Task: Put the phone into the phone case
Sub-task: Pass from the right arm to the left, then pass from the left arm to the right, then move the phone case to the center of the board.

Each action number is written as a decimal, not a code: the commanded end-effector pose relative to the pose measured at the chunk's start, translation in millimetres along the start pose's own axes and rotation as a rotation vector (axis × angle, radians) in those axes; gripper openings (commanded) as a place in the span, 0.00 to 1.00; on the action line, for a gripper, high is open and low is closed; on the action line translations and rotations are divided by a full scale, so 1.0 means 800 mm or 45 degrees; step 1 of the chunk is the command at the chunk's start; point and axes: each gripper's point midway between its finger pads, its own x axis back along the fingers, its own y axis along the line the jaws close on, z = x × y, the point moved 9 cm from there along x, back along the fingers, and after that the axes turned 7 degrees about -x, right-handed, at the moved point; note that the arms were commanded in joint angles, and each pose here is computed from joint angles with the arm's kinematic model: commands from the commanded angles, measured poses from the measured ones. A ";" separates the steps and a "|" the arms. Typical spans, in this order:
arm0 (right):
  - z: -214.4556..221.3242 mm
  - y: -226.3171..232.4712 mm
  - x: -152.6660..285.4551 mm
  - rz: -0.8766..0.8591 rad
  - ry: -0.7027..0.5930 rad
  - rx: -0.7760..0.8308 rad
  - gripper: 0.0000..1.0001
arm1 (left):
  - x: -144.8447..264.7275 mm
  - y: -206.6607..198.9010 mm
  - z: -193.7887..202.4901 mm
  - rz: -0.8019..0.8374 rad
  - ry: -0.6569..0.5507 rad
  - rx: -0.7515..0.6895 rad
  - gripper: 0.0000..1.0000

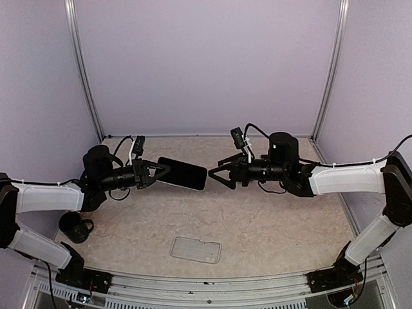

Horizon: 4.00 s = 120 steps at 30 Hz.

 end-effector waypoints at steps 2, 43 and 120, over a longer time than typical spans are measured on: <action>-0.012 0.017 0.022 -0.219 -0.114 -0.115 0.99 | 0.005 -0.043 -0.014 0.173 -0.087 -0.173 0.00; 0.009 0.049 -0.026 -0.633 -0.094 -0.394 0.79 | -0.025 -0.078 -0.010 0.311 -0.153 -0.276 0.00; -0.039 0.051 0.045 -0.088 -0.091 -0.227 0.00 | 0.031 -0.007 0.112 -0.480 0.232 0.043 0.99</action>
